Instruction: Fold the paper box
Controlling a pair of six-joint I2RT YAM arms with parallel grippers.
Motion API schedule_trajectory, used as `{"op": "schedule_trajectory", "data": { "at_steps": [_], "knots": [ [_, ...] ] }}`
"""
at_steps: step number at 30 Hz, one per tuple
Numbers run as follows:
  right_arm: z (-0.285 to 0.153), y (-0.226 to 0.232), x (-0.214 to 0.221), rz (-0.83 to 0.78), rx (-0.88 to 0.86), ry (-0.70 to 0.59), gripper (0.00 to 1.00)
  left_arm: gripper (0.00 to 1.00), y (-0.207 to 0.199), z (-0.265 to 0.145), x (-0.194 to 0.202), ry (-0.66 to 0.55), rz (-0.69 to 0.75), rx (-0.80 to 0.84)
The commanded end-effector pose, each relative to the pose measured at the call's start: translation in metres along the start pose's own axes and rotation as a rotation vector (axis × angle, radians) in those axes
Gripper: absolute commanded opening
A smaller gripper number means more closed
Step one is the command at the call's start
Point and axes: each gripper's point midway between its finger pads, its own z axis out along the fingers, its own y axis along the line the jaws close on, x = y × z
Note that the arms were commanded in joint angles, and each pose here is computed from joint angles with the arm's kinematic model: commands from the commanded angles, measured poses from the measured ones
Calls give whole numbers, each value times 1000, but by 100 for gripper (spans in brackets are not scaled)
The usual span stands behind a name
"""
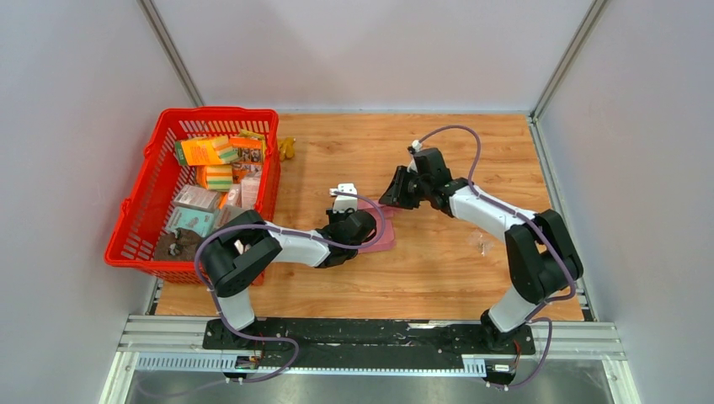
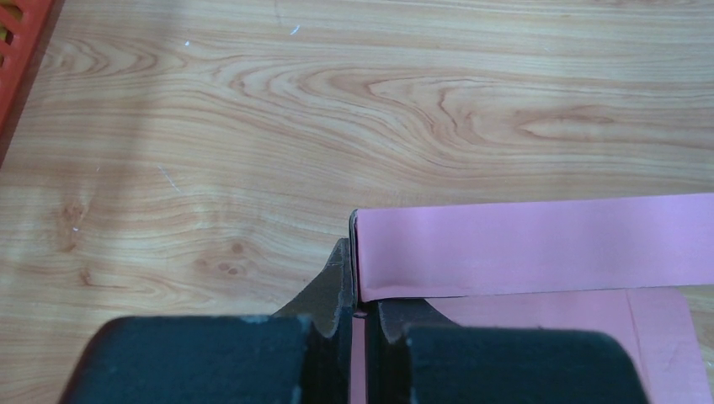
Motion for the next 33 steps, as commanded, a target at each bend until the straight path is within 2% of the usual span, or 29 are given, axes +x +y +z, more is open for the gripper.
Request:
{"op": "schedule_trajectory", "data": {
  "at_steps": [1, 5, 8, 9, 15, 16, 17, 18, 20, 22, 25, 26, 27, 29, 33],
  "knots": [
    [4, 13, -13, 105, -133, -36, 25, 0, -7, -4, -14, -16, -54, 25],
    [4, 14, -21, 217, -254, -56, 19, 0, -7, -5, -14, -10, -61, 31],
    [5, 4, -20, 263, -280, -64, 9, 0, -8, -5, -14, -8, -64, 37],
    [5, 2, -21, 269, -275, -71, 0, 0, -8, -5, -13, -5, -61, 37],
    [1, -11, -24, 206, -218, -121, 0, 0, -9, -6, -13, -1, -76, 47],
    [-4, -11, -25, 183, -204, -129, 2, 0, -9, -7, -14, 0, -77, 45],
    [-4, -22, -21, 178, -141, -119, 26, 0, -8, -8, -13, 2, -77, 45],
    [-7, -26, -20, 155, -116, -123, 33, 0, -8, -7, -14, 0, -80, 43],
    [-17, -40, -14, 85, -39, -140, 39, 0, -7, -8, -15, 2, -85, 44],
    [-23, -46, -9, 28, -16, -146, 38, 0, -6, -10, -13, 20, -78, 42],
    [-25, -59, 0, -5, 52, -136, 26, 0, -2, -11, -8, 71, -73, 22],
    [-26, -63, -1, -26, 73, -148, 15, 0, -5, -11, -11, 80, -99, 20],
    [-25, -66, 2, -32, 81, -147, 8, 0, -7, -12, -8, 102, -96, 24],
    [-24, -67, 1, -47, 98, -166, 0, 0, -3, -10, -2, 142, -93, 6],
    [-11, -69, 9, -95, 146, -154, 0, 0, -1, -8, 8, 183, -81, 3]
  ]
}}
